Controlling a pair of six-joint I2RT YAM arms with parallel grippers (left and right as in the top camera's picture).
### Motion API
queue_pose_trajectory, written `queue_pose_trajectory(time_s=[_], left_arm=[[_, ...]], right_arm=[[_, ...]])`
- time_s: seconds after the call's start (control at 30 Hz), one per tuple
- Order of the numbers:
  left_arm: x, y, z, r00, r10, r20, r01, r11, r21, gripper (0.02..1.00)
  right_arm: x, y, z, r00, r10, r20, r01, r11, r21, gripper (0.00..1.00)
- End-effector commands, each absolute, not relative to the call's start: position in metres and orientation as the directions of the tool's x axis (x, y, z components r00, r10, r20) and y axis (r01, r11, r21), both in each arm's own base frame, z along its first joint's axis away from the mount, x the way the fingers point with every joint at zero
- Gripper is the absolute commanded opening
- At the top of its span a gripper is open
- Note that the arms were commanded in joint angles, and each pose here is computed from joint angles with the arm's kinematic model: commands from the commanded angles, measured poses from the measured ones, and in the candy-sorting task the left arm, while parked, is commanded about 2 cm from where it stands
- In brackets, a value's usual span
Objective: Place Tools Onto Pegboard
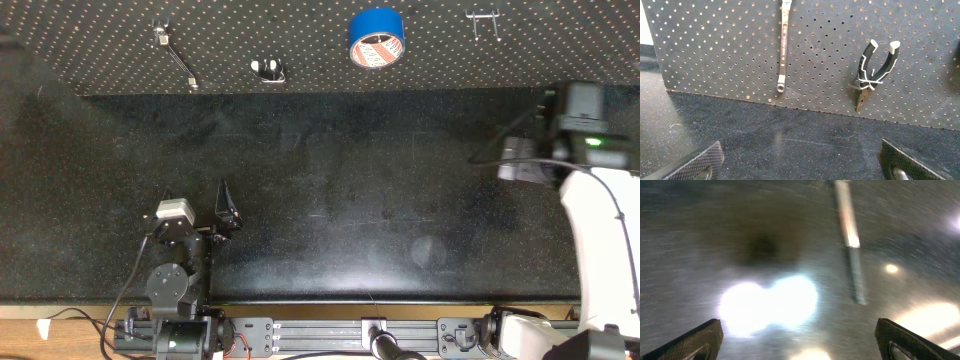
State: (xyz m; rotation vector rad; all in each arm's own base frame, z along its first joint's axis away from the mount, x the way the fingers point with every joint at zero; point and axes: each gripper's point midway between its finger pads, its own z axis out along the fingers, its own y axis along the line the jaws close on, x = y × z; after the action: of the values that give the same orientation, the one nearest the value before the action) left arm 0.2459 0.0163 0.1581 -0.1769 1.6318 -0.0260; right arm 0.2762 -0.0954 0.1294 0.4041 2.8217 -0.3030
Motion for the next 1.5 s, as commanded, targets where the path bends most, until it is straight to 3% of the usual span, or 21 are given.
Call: queue_pose_trajectory(time_s=[0.03,0.23,0.33,0.57,1.0,1.07,1.1,1.17,1.2,1.3,1.43,1.5], left_arm=[[0.246,0.014,0.157,-0.061,-0.118,-0.991,-0.087,0.99,-0.112,0.996],[0.246,0.014,0.157,-0.061,-0.118,-0.991,-0.087,0.99,-0.112,0.998],[0.246,0.014,0.157,-0.061,-0.118,-0.991,-0.087,0.99,-0.112,0.996],[0.246,0.014,0.157,-0.061,-0.118,-0.991,-0.087,0.99,-0.112,0.996],[0.246,0.014,0.157,-0.061,-0.118,-0.991,-0.087,0.99,-0.112,0.996],[0.246,0.014,0.157,-0.061,-0.118,-0.991,-0.087,0.99,-0.112,0.996],[0.246,0.014,0.157,-0.061,-0.118,-0.991,-0.087,0.99,-0.112,0.996],[0.246,0.014,0.157,-0.061,-0.118,-0.991,-0.087,0.99,-0.112,0.996],[0.246,0.014,0.157,-0.061,-0.118,-0.991,-0.087,0.99,-0.112,0.996],[0.246,0.014,0.157,-0.061,-0.118,-0.991,-0.087,0.99,-0.112,0.996],[0.246,0.014,0.157,-0.061,-0.118,-0.991,-0.087,0.99,-0.112,0.996],[0.246,0.014,0.157,-0.061,-0.118,-0.991,-0.087,0.99,-0.112,0.996]], right_arm=[[0.257,-0.134,0.109,-0.969,0.153,-0.196,0.185,0.97,-0.158,1.0],[0.254,-0.158,0.075,-0.983,0.133,-0.125,0.146,0.984,-0.106,1.0],[0.265,-0.157,0.061,-0.987,0.079,-0.141,0.086,0.995,-0.047,1.0],[0.273,-0.163,0.03,-0.991,0.068,-0.112,0.07,0.997,-0.016,1.0],[0.271,-0.161,0.01,-0.996,0.068,-0.064,0.067,0.998,0.009,1.0],[0.271,-0.161,0.01,-0.996,0.068,-0.064,0.067,0.998,0.009,0.928],[0.27,-0.161,0.009,-0.996,0.068,-0.061,0.067,0.998,0.009,0.829],[0.27,-0.161,0.008,-0.996,0.068,-0.055,0.067,0.998,0.008,0.612],[0.269,-0.162,0.007,-0.996,0.068,-0.051,0.068,0.998,0.007,0.435],[0.262,-0.168,0.002,-0.998,0.069,-0.013,0.069,0.997,-0.03,0.102],[0.252,-0.177,-0.001,-0.997,0.072,0.026,0.069,0.993,-0.095,0.075],[0.262,-0.182,0.005,-0.979,0.199,-0.037,0.202,0.973,-0.112,0.075]])
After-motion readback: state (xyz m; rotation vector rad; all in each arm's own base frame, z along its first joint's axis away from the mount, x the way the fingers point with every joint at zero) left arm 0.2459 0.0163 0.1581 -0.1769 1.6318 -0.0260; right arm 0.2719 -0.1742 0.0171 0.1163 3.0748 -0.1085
